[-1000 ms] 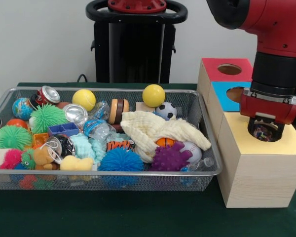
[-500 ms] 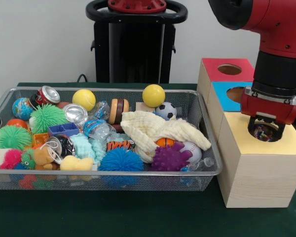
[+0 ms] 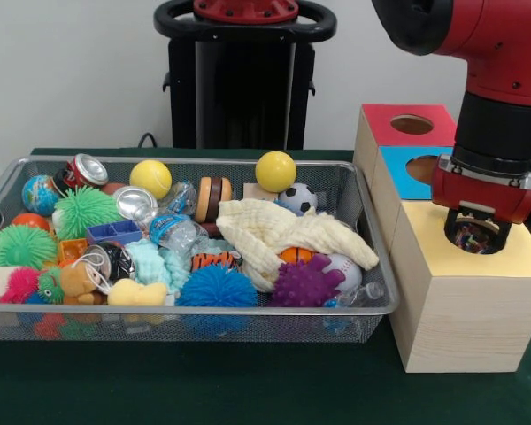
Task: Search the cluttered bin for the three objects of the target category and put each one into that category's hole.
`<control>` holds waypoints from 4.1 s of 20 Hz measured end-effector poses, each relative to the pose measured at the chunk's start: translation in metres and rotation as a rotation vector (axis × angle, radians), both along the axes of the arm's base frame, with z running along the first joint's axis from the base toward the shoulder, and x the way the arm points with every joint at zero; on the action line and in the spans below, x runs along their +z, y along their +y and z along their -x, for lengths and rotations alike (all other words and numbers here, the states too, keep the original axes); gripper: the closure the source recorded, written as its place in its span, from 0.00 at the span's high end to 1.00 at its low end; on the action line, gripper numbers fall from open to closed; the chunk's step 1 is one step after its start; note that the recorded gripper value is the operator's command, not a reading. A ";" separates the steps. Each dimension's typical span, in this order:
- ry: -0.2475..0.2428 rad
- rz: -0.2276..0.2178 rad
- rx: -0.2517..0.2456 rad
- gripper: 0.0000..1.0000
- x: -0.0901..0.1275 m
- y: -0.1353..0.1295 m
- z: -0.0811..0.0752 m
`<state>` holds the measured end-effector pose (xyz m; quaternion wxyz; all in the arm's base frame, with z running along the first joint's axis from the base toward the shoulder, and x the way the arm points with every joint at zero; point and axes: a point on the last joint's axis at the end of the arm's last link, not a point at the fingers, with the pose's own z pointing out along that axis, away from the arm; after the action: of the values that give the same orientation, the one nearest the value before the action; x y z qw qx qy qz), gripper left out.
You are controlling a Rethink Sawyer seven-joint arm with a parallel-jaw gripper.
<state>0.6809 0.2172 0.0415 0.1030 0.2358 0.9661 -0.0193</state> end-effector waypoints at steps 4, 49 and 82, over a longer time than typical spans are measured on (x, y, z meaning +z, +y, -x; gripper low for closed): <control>0.011 -0.008 -0.007 1.00 0.001 -0.001 -0.001; 0.141 -0.060 -0.052 1.00 0.044 -0.004 -0.008; 0.156 -0.061 -0.052 0.00 0.054 -0.006 -0.009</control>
<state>0.6903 0.2112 0.0955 0.0199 0.2618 0.9649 -0.0110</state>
